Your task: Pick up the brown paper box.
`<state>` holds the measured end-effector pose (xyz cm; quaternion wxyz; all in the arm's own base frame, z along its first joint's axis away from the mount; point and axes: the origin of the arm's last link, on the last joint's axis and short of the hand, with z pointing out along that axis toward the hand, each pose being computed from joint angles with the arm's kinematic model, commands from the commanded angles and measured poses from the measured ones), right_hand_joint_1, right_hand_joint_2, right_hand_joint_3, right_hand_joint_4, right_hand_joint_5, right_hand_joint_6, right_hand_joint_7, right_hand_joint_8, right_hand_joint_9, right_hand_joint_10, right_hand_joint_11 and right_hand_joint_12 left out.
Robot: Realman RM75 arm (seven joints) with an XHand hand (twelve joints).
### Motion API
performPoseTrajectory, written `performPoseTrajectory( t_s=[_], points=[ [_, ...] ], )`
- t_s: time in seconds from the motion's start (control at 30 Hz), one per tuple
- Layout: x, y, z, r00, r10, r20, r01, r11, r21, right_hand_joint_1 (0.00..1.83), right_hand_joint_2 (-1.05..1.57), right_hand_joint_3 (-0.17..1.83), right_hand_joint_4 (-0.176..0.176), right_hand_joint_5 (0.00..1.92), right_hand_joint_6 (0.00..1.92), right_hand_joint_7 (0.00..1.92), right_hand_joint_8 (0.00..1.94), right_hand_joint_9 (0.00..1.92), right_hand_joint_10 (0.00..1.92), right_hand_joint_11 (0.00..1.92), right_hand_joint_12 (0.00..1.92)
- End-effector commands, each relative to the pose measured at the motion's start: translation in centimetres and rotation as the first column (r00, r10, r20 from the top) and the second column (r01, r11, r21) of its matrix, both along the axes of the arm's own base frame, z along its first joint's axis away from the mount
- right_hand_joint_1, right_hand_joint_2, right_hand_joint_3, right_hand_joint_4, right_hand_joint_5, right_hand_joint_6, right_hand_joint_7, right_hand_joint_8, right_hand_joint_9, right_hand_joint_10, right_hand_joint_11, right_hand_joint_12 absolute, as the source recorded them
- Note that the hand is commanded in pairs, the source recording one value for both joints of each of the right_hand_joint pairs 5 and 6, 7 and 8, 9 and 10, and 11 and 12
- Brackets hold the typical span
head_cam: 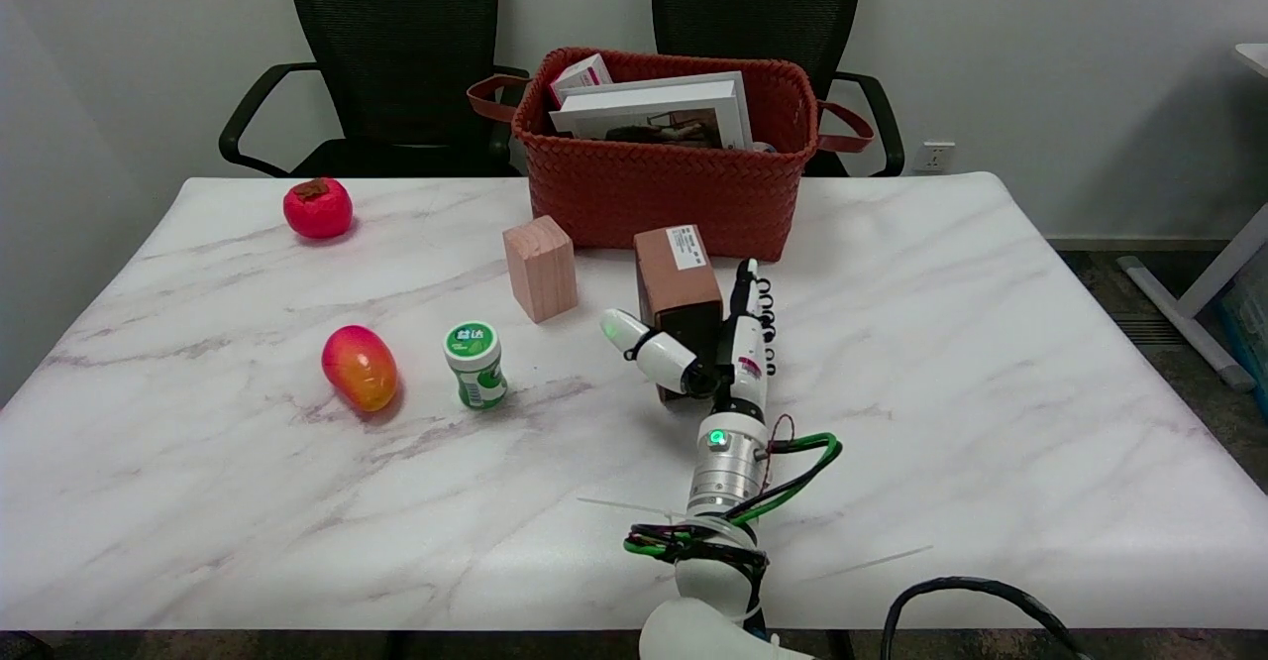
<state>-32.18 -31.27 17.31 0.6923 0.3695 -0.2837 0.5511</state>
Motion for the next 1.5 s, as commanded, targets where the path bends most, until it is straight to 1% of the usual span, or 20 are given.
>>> performPoseTrajectory(
  t_s=[0.03, 0.07, 0.17, 0.23, 0.27, 0.3, 0.37, 0.43, 0.47, 0.5, 0.53, 0.6, 0.63, 0.77, 0.93, 1.0, 1.03, 1.1, 1.17, 1.5],
  points=[
    [-0.2, -0.3, 0.1, 1.0, -0.01, 0.008, 0.01, 1.0, 0.006, 1.0, 0.61, 0.08, 0.0, 0.0, 0.0, 0.0, 0.0, 0.03, 0.03, 0.0, 0.0],
    [-0.2, -0.3, 0.1, 1.0, -0.009, 0.007, 0.009, 1.0, 0.003, 1.0, 0.63, 0.11, 0.0, 0.0, 0.0, 0.02, 0.02, 0.07, 0.07, 0.0, 0.0],
    [-0.1, -0.2, 0.3, 1.0, -0.004, 0.006, 0.005, 1.0, -0.008, 1.0, 0.68, 0.15, 0.0, 0.04, 0.04, 0.22, 0.22, 0.21, 0.21, 0.1, 0.1],
    [-0.1, -0.1, 0.3, 1.0, -0.001, 0.005, 0.001, 1.0, -0.012, 1.01, 0.71, 0.17, 0.0, 0.25, 0.25, 0.34, 0.34, 0.28, 0.28, 0.18, 0.18],
    [-0.1, -0.1, 0.4, 1.0, 0.003, 0.009, -0.003, 1.0, -0.015, 1.01, 0.73, 0.18, 0.0, 0.39, 0.39, 0.42, 0.42, 0.32, 0.32, 0.23, 0.23],
    [-0.1, -0.1, 0.4, 1.0, 0.005, 0.01, -0.005, 1.0, -0.018, 1.01, 0.75, 0.19, 0.0, 0.55, 0.55, 0.52, 0.52, 0.37, 0.37, 0.28, 0.28],
    [0.0, 0.0, 0.5, 1.0, 0.008, 0.006, -0.008, 1.0, -0.025, 1.02, 0.81, 0.23, 0.0, 0.94, 0.94, 0.69, 0.69, 0.5, 0.5, 0.37, 0.37],
    [0.0, 0.1, 0.5, 1.0, 0.009, 0.003, -0.009, 0.999, -0.033, 1.01, 0.86, 0.28, 0.0, 1.16, 1.16, 0.82, 0.82, 0.59, 0.59, 0.43, 0.43],
    [0.0, 0.1, 0.5, 1.0, 0.01, 0.002, -0.01, 0.999, -0.038, 1.03, 0.91, 0.3, 0.0, 1.31, 1.31, 0.91, 0.91, 0.66, 0.66, 0.47, 0.47],
    [0.0, 0.1, 0.5, 1.0, 0.01, 0.0, -0.01, 0.999, -0.041, 1.03, 0.92, 0.32, 0.0, 1.35, 1.35, 0.94, 0.94, 0.69, 0.69, 0.48, 0.48],
    [0.0, 0.2, 0.5, 1.0, 0.01, -0.001, -0.01, 0.999, -0.043, 1.03, 0.96, 0.35, 0.0, 1.42, 1.42, 1.09, 1.09, 0.75, 0.75, 0.53, 0.53],
    [0.0, 0.2, 0.6, 1.0, 0.014, -0.003, -0.014, 0.999, -0.044, 1.03, 1.0, 0.39, 0.0, 1.44, 1.44, 1.2, 1.2, 0.8, 0.8, 0.58, 0.58],
    [0.1, 0.2, 0.6, 1.0, 0.015, -0.002, -0.015, 0.999, -0.047, 1.04, 1.01, 0.41, 0.0, 1.44, 1.44, 1.21, 1.21, 0.81, 0.81, 0.6, 0.6],
    [0.3, 0.0, 0.6, 0.999, 0.035, 0.009, -0.035, 0.998, -0.046, 1.04, 1.04, 0.43, 0.0, 1.43, 1.43, 1.24, 1.24, 0.84, 0.84, 0.62, 0.62],
    [0.4, -0.2, 0.6, 0.998, 0.055, 0.024, -0.054, 0.997, -0.046, 1.07, 1.07, 0.37, 0.0, 1.36, 1.36, 1.31, 1.31, 0.86, 0.86, 0.65, 0.65],
    [0.4, -0.2, 0.7, 0.998, 0.056, 0.027, -0.054, 0.997, -0.049, 1.09, 1.09, 0.34, 0.0, 1.32, 1.32, 1.35, 1.35, 0.96, 0.96, 0.9, 0.9],
    [0.4, -0.3, 0.7, 0.998, 0.056, 0.029, -0.054, 0.997, -0.05, 1.09, 1.1, 0.34, 0.0, 1.31, 1.31, 1.37, 1.37, 1.0, 1.0, 0.97, 0.97],
    [0.4, -0.3, 0.7, 0.998, 0.056, 0.029, -0.054, 0.997, -0.05, 1.1, 1.11, 0.33, 0.0, 1.31, 1.31, 1.38, 1.38, 1.06, 1.06, 1.03, 1.03],
    [0.4, -0.3, 0.7, 0.998, 0.057, 0.027, -0.056, 0.997, -0.051, 1.1, 1.13, 0.32, 0.0, 1.36, 1.36, 1.42, 1.42, 1.14, 1.14, 1.09, 1.09],
    [0.9, -0.6, 0.9, 0.997, 0.075, 0.02, -0.074, 0.995, -0.061, 1.14, 1.21, 0.27, 0.0, 1.35, 1.35, 1.51, 1.51, 1.29, 1.29, 1.15, 1.15]
  ],
)
